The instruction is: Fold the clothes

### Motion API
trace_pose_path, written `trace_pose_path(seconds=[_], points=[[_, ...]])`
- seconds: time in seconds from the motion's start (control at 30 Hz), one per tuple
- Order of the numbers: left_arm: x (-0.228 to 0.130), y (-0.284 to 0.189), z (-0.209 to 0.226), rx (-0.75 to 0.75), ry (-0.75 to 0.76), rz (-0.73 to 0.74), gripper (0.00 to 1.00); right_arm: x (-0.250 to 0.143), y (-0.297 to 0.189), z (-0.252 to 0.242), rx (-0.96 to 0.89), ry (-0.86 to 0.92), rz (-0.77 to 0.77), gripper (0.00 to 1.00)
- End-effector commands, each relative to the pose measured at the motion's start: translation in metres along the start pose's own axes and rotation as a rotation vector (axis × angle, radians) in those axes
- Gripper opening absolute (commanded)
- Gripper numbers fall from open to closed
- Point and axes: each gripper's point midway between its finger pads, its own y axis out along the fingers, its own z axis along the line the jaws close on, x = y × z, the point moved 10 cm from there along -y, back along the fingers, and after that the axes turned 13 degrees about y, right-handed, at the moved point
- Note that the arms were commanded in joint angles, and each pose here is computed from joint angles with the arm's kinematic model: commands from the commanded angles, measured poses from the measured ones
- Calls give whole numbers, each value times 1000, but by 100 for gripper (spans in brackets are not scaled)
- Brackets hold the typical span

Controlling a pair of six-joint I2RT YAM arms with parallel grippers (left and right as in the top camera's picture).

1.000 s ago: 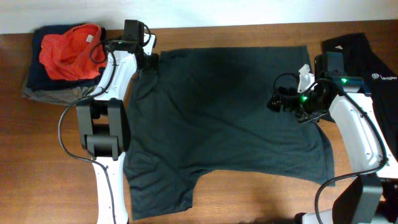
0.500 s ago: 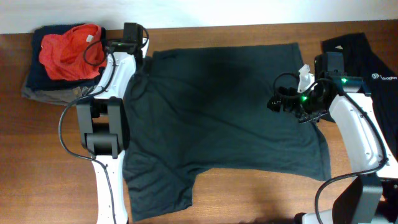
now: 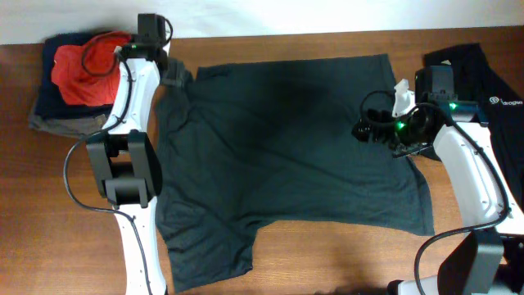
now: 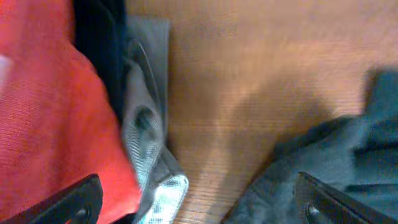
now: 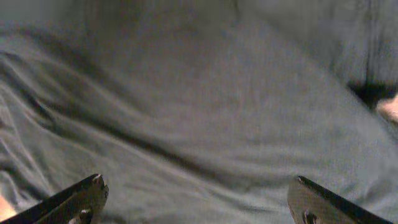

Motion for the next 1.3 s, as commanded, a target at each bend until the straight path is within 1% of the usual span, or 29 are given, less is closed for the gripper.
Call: trace_pose_path(seconds=[0.0,0.07,0.1,0.13,0.17,0.23,0.33,0.47,0.6,0.73,0.97,1.07,1.13,1.27], points=[[23,-24,1,-75,-20,-109,97,6,0,4,23,-21,-31,97],[29,-30,-2,-136,-20,-155,97,9,0,6,34,-31,-57,97],[30,-31,-3,-160,-20,-169,95,11,0,7,39,-36,-70,97],[31,-32,-5,-193,-18,-182,91,12,0,7,42,-39,-77,97],[32,-32,-8,-226,-16,-190,84,14,0,8,47,-44,-90,97],[31,-30,-13,-280,-3,-194,74,17,-1,9,50,-50,-110,97],[28,-23,-22,-303,34,-178,69,19,-1,10,54,-55,-125,97],[26,-8,-37,-317,101,-162,67,18,-1,9,50,-52,-116,97],[19,14,-49,-329,112,-126,67,15,0,8,40,-43,-92,97],[11,36,-53,-303,115,-88,67,12,0,6,33,-37,-73,97],[12,42,-53,-291,132,-105,66,9,2,5,25,-30,-57,97],[12,43,-53,-283,133,-101,63,9,2,4,23,-28,-51,97],[11,44,-52,-263,133,-92,59,8,4,4,20,-25,-44,97],[10,45,-51,-244,137,-83,58,7,7,1,0,-16,-25,97]])
